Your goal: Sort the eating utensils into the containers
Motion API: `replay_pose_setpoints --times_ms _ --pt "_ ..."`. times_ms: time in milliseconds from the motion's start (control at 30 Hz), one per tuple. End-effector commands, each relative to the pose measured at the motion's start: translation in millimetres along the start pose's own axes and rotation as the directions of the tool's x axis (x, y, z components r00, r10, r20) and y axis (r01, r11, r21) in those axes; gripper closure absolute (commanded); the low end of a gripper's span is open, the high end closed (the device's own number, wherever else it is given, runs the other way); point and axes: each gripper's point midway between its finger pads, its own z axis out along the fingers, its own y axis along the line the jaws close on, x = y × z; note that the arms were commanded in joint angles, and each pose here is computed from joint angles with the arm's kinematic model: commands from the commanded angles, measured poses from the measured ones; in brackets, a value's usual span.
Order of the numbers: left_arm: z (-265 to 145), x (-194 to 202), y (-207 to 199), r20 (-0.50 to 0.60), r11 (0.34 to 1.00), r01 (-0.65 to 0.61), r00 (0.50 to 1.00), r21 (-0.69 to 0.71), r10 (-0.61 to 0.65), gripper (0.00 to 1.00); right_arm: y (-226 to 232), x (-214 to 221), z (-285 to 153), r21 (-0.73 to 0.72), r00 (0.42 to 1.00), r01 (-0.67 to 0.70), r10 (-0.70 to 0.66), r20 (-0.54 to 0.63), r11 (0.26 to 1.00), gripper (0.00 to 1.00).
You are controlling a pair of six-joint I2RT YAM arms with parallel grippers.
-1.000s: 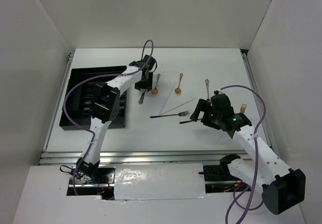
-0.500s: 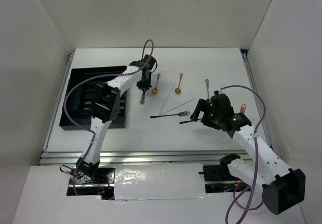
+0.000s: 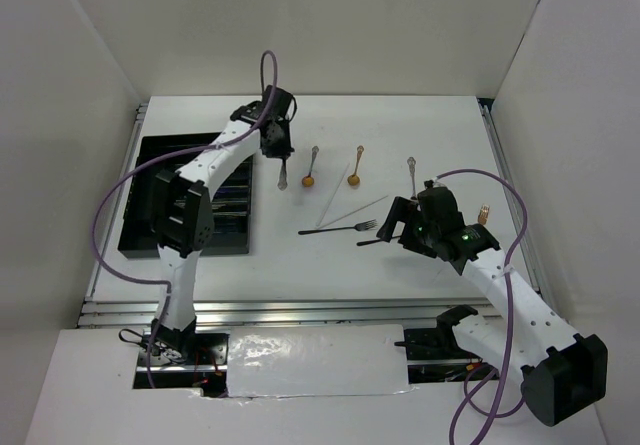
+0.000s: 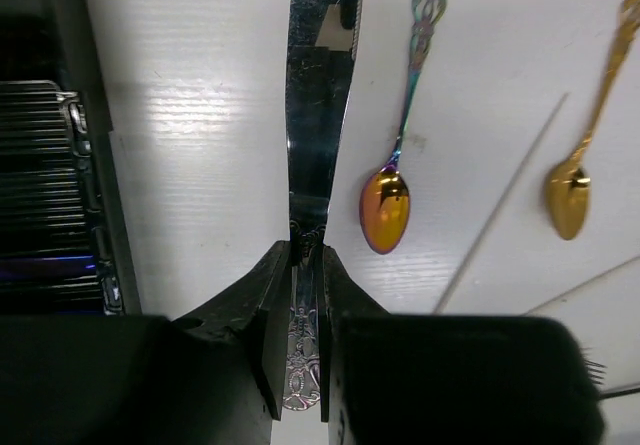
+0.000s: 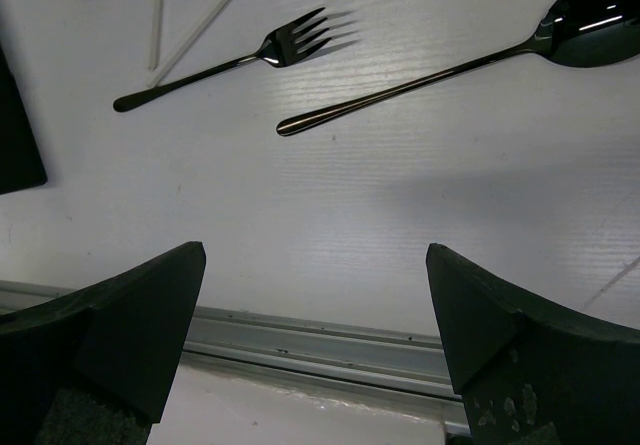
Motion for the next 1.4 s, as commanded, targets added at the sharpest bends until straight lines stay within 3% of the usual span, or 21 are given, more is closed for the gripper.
replay_pose_setpoints --times_ms 0,167,367,433,467,667,933,1233,1367 --pt "-31.6 -25.9 2.5 0.097 0.995 0.093 0.991 0.038 -0.097 1.00 5.2 -5.0 -0.9 -0.019 0.999 -0.001 0.001 0.032 1.000 0.00" --pt "-47.2 -33.0 31.8 0.161 0.962 0.270 0.952 -0.033 -0.262 1.00 6.1 -4.8 -2.1 -0.022 0.999 0.001 -0.001 0.033 1.000 0.00" --pt "-77.6 -36.4 82.2 0.315 0.826 0.550 0.811 -0.123 -0.493 1.00 5.5 -2.9 -2.0 -0.023 1.000 0.004 -0.003 0.031 1.000 0.00" --pt "-93.0 -37.5 92.7 0.361 0.752 0.652 0.727 -0.094 -0.584 1.00 5.2 -1.9 -1.4 -0.023 1.000 0.005 -0.004 0.029 1.000 0.00" --pt "-87.1 -24.0 106.3 0.363 0.724 0.678 0.711 -0.125 -0.603 1.00 4.8 -1.0 -1.2 -0.022 1.000 0.005 -0.004 0.025 1.000 0.00" --pt "-95.8 -4.2 149.3 0.452 0.484 0.874 0.452 -0.051 -0.769 1.00 -1.1 0.0 2.0 0.002 0.999 0.009 -0.009 0.031 1.000 0.00" --pt "-85.2 17.9 178.1 0.532 0.213 0.977 0.188 -0.015 -0.825 1.00 -2.8 1.3 4.8 0.011 1.000 0.015 -0.015 0.022 1.000 0.00" --pt "-70.9 34.8 189.9 0.587 0.055 0.998 0.048 -0.005 -0.808 1.00 -4.9 -1.6 5.6 0.036 0.999 0.032 -0.032 0.018 0.999 0.00" --pt "-66.6 41.2 195.5 0.609 0.015 1.000 0.020 -0.015 -0.793 1.00 -5.7 -1.7 8.4 0.049 0.999 0.039 -0.039 0.002 0.998 0.00"
